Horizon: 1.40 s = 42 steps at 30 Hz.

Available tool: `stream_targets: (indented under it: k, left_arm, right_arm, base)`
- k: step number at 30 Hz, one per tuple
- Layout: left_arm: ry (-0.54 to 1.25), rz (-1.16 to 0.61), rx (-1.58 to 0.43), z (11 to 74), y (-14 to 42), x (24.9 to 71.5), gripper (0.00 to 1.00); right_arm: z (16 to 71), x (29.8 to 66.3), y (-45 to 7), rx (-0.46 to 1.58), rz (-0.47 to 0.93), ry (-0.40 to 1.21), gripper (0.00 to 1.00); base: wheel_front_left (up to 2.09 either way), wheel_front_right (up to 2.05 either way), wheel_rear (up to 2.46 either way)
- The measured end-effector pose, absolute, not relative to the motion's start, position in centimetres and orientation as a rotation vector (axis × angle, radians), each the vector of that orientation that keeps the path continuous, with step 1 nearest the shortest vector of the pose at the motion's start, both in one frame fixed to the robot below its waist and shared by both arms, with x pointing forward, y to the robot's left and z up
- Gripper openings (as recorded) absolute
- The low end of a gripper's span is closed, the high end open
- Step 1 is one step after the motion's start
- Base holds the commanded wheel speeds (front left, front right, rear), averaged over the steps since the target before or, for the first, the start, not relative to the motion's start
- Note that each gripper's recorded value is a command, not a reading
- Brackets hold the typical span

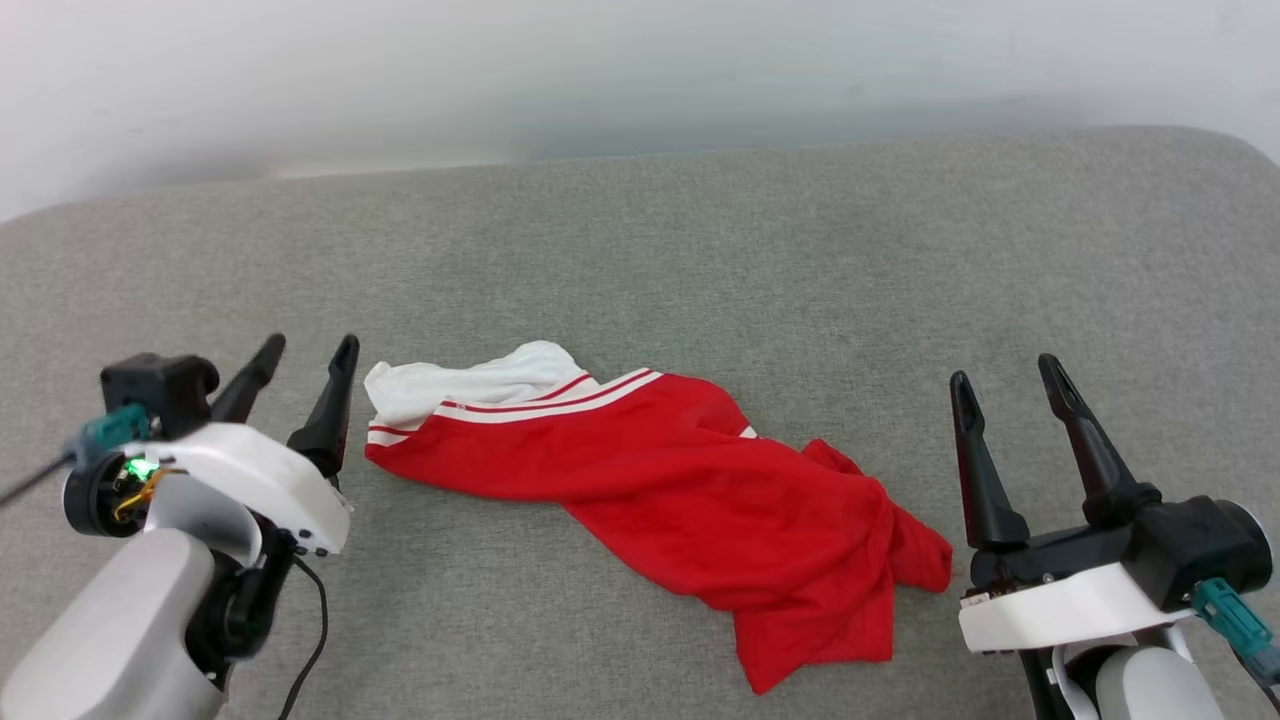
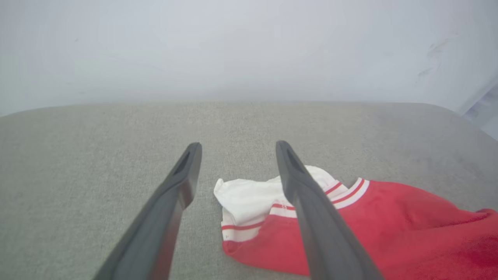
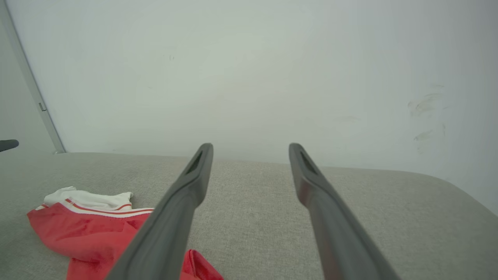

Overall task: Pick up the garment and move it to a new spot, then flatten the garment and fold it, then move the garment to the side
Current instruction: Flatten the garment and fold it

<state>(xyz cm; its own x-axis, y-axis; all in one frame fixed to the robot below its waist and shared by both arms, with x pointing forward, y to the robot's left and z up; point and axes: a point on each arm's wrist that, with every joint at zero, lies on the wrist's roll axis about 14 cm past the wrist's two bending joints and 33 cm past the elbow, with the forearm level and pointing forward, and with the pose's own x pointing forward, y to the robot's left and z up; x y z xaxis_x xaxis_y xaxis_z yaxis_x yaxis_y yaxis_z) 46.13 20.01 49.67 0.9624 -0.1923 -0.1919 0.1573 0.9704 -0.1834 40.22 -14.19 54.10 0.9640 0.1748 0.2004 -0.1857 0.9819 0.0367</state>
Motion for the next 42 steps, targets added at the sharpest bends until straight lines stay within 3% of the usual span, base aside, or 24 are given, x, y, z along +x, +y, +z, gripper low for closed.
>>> stream_targets:
  k: [10, 20, 25, 35, 36, 42]
  left_arm:
    - [-0.188, -0.181, -0.107, 57.5, 18.5, 42.4, 1.00]
    - [-0.214, -0.101, -0.112, 56.0, 18.7, 37.8, 1.00]
    - [-0.208, -0.097, -0.115, 55.5, 18.9, 37.7, 1.00]
    - [-0.191, -0.067, -0.136, 54.2, 19.5, 39.3, 1.00]
    - [-0.172, -0.044, -0.137, 53.5, 20.0, 39.4, 1.00]
    - [-0.147, 0.021, -0.132, 52.7, 21.7, 38.9, 1.00]
  right_arm:
    - [54.7, 39.9, -13.7, 0.042, 0.199, -0.216, 1.00]
    - [53.1, 40.3, -12.0, 0.034, 0.250, -0.161, 1.00]
    - [51.6, 43.2, -10.0, -0.023, 0.387, 0.039, 1.00]
    - [45.3, 46.2, -6.4, -0.204, 0.664, 0.730, 1.00]
    - [43.9, 46.8, -5.7, -0.254, 0.702, 0.853, 1.00]
    - [39.6, 46.6, -4.4, -0.340, 0.758, 1.038, 1.00]
  base:
    - [0.00, 0.00, 0.00]
    - [0.00, 0.00, 0.00]
    - [0.00, 0.00, 0.00]
    - [0.00, 0.00, 0.00]
    - [0.00, 0.00, 0.00]
    - [0.00, 0.00, 0.00]
